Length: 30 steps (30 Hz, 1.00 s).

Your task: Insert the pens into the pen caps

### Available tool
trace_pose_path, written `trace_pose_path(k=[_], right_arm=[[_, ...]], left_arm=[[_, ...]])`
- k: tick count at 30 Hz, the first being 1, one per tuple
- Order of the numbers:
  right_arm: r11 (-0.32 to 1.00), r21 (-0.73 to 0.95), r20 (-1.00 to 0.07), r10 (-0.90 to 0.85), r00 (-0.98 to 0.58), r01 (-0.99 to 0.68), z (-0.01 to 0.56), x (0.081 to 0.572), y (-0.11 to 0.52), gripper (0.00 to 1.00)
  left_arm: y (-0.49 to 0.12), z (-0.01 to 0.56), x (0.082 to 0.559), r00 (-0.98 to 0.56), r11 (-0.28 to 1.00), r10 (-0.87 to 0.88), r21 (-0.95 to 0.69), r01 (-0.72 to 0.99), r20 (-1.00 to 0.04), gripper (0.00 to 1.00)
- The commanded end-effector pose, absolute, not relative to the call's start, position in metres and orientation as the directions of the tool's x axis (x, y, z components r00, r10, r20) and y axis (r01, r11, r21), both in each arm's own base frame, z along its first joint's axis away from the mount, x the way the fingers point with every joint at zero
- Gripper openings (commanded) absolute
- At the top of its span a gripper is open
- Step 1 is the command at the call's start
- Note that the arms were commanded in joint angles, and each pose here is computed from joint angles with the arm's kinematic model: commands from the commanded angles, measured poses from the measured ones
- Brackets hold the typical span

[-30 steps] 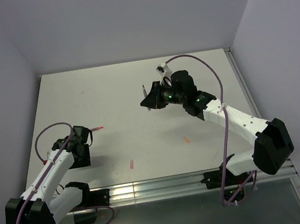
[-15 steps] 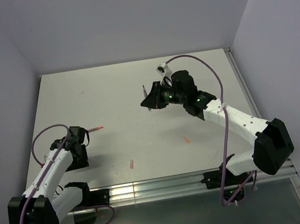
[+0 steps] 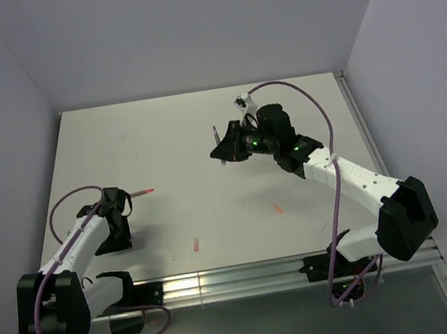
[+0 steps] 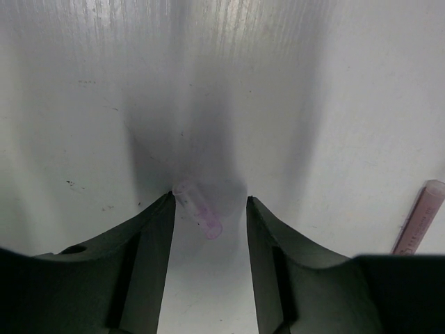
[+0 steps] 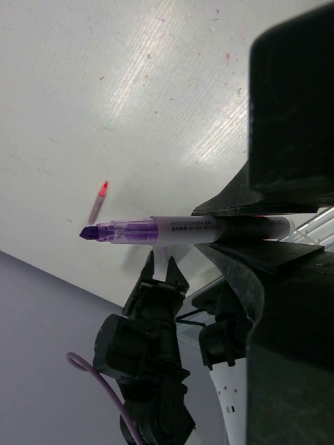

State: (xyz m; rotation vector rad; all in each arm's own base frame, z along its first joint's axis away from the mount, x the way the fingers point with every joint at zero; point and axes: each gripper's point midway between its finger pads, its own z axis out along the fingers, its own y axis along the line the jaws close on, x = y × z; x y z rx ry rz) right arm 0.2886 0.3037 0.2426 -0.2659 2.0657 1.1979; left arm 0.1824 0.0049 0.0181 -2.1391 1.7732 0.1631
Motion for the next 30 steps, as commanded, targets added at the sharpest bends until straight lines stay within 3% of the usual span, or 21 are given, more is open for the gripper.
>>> trace_pose_path(k=[1, 14, 20, 22, 25, 30], right_arm=[[0.519, 0.669, -0.698, 0.192, -0.69, -0.532, 0.255, 0.291, 0.303, 0.0], [0.513, 0.678, -0.688, 0.191, -0.7, -0.527, 0.25, 0.295, 0.302, 0.0], [0.518, 0.674, -0.69, 0.189, -0.698, -0.526, 0.249, 0.297, 0.301, 0.0], [0.523, 0.673, -0.691, 0.19, -0.698, -0.524, 0.247, 0.297, 0.3, 0.0], [0.527, 0.673, -0.689, 0.191, -0.699, -0.52, 0.246, 0.299, 0.3, 0.0], [0.527, 0.669, -0.695, 0.193, -0.692, -0.524, 0.248, 0.3, 0.3, 0.0]], left_arm=[[0.007, 0.02, 0.184, 0.201, -0.145, -0.926, -0.19, -0.971, -0.321, 0.49], [0.007, 0.014, 0.187, 0.125, -0.091, -0.929, -0.111, -0.99, -0.349, 0.4], [0.003, 0.007, 0.193, 0.061, -0.04, -0.937, -0.066, -0.997, -0.344, 0.27], [0.0, 0.004, 0.198, 0.041, -0.02, -0.943, -0.067, -0.998, -0.33, 0.18], [-0.011, 0.002, 0.214, -0.018, 0.05, -0.959, -0.105, -0.993, -0.281, 0.0], [-0.032, 0.025, 0.261, -0.22, 0.269, -0.948, -0.207, -0.941, -0.231, 0.0]])
